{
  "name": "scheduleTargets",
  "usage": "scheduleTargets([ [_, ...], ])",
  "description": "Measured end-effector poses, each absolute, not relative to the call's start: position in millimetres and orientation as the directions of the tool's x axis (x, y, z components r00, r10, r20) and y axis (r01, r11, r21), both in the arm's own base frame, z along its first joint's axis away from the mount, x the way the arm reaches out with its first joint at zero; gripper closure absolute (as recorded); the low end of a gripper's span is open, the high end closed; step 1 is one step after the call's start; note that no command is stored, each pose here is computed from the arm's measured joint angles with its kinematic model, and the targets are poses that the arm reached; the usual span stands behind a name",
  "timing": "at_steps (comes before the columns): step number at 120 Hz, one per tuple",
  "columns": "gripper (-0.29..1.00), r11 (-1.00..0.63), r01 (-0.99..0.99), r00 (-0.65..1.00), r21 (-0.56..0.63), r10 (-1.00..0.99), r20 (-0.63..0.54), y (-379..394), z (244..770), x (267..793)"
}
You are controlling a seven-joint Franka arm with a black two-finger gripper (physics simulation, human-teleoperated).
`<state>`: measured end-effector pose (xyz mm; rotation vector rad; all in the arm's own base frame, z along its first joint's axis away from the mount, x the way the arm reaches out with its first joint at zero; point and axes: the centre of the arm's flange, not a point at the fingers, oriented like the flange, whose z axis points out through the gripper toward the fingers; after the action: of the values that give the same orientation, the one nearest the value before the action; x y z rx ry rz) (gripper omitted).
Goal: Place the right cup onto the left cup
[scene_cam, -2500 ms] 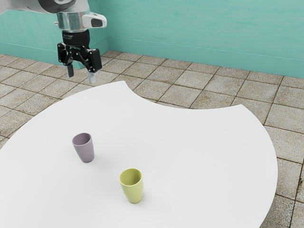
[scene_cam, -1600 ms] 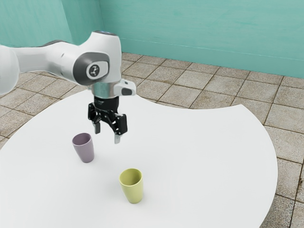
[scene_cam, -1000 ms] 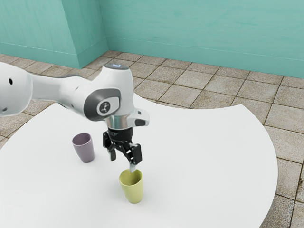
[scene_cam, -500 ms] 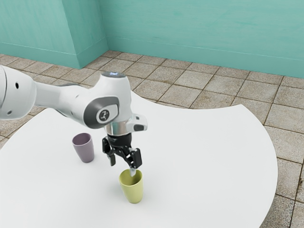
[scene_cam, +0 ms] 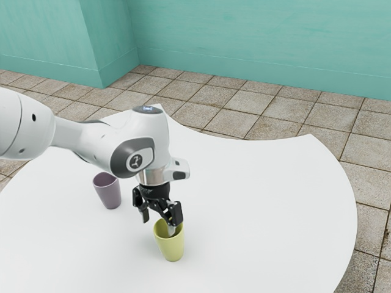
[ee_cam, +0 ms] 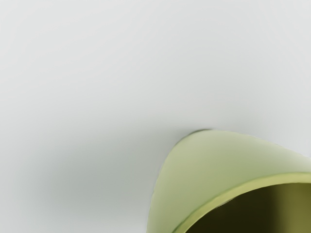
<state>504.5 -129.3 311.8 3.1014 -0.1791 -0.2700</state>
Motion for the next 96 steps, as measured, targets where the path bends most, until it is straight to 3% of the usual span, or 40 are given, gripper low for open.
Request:
scheduleTargets([
  [8,0.05,-0.994,-0.107,0.979,0.038,-0.112,-0.168,-129.6,310.7,505.0],
  [35,0.48,-0.994,-0.1,0.981,0.044,-0.106,-0.164,-131.0,308.2,506.1],
  [48,0.62,-0.994,-0.098,0.981,0.044,-0.104,-0.163,-130.8,307.6,506.6],
  [67,0.72,-0.994,-0.096,0.981,0.044,-0.102,-0.164,-130.3,306.1,507.3],
  [96,0.77,-0.995,-0.095,0.982,0.042,-0.1,-0.161,-130.5,306.8,507.8],
])
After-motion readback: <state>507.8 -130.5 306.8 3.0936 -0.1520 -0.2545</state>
